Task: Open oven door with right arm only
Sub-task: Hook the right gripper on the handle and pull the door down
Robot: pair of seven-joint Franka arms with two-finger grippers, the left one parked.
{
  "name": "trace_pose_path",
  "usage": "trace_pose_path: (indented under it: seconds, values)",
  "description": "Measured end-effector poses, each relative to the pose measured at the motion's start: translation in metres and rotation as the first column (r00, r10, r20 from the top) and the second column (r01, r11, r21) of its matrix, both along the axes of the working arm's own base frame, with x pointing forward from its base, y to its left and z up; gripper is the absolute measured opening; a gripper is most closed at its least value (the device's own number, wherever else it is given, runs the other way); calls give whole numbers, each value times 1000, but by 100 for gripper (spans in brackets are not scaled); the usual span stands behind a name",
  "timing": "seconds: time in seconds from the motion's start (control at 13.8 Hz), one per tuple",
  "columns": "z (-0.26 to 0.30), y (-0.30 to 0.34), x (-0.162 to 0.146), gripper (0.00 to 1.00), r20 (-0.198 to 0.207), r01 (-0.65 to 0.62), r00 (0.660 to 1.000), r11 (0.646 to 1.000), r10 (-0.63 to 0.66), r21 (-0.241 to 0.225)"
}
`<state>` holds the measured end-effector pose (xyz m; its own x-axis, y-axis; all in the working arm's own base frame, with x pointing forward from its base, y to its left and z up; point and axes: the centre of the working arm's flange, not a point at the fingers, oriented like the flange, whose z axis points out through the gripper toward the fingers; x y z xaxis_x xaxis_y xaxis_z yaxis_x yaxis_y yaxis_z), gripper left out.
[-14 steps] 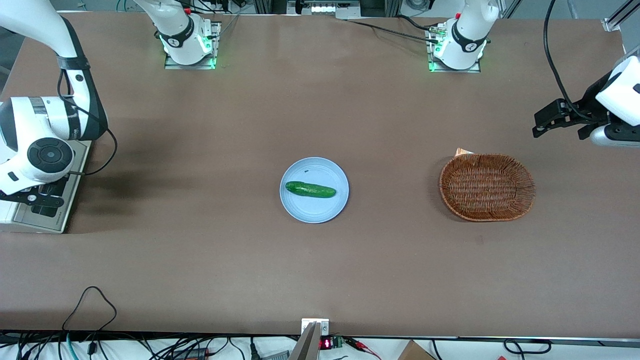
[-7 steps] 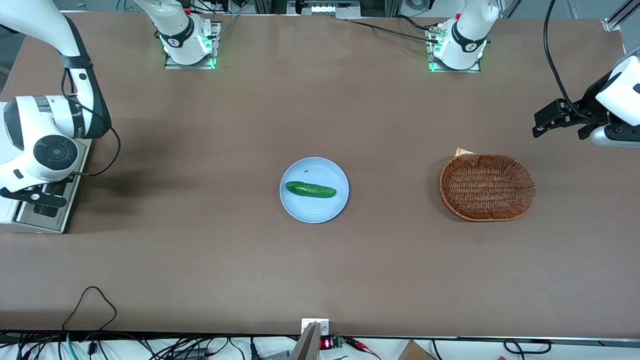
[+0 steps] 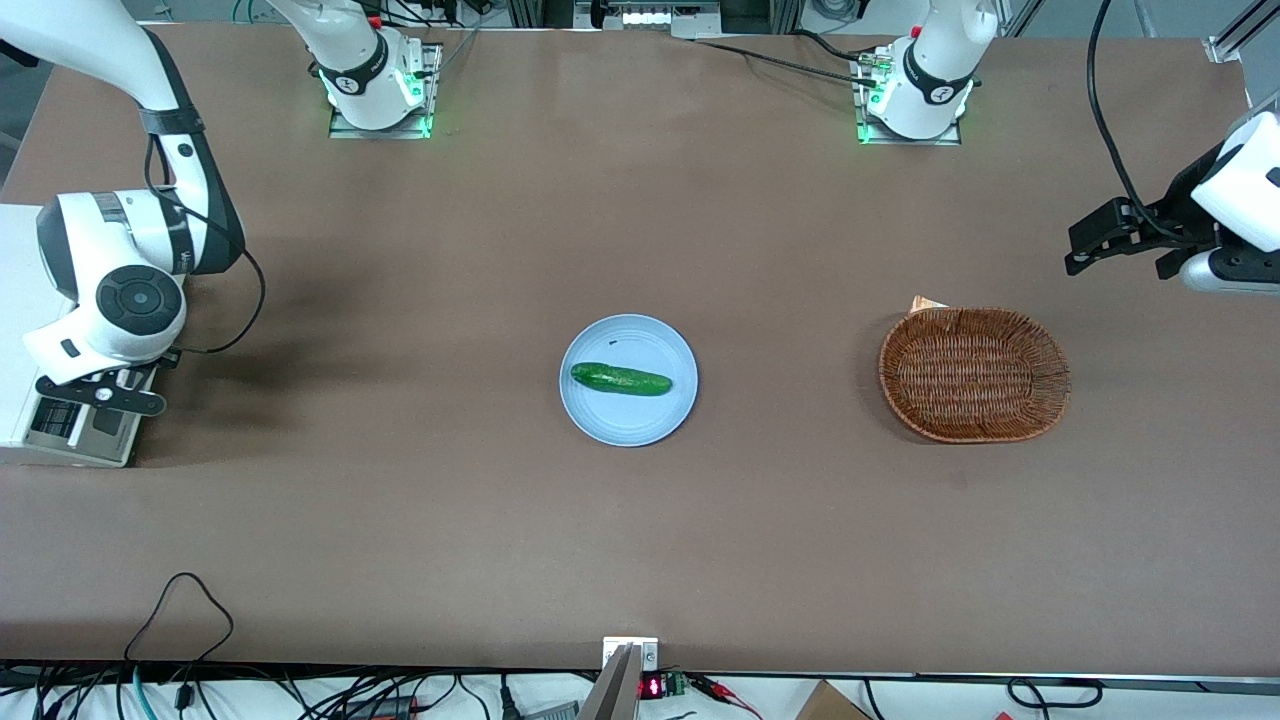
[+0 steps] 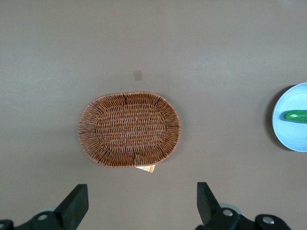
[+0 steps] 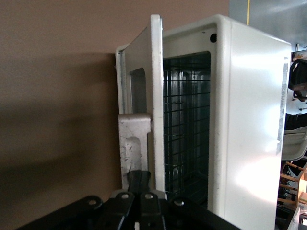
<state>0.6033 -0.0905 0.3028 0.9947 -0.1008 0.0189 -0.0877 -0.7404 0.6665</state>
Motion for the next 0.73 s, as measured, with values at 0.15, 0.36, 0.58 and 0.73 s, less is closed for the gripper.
trace_pose_path:
  seconds: [0.15, 0.36, 0.58, 0.73]
  values:
    - [-4, 9, 0, 1, 9, 4, 1000, 999, -4, 42]
    - [-17, 24, 1, 1, 11, -1, 1000, 996, 0, 90]
    - [-35, 36, 2, 1, 7, -7, 1000, 991, 6, 131]
    - [-45, 42, 3, 1, 4, -14, 1000, 990, 13, 144]
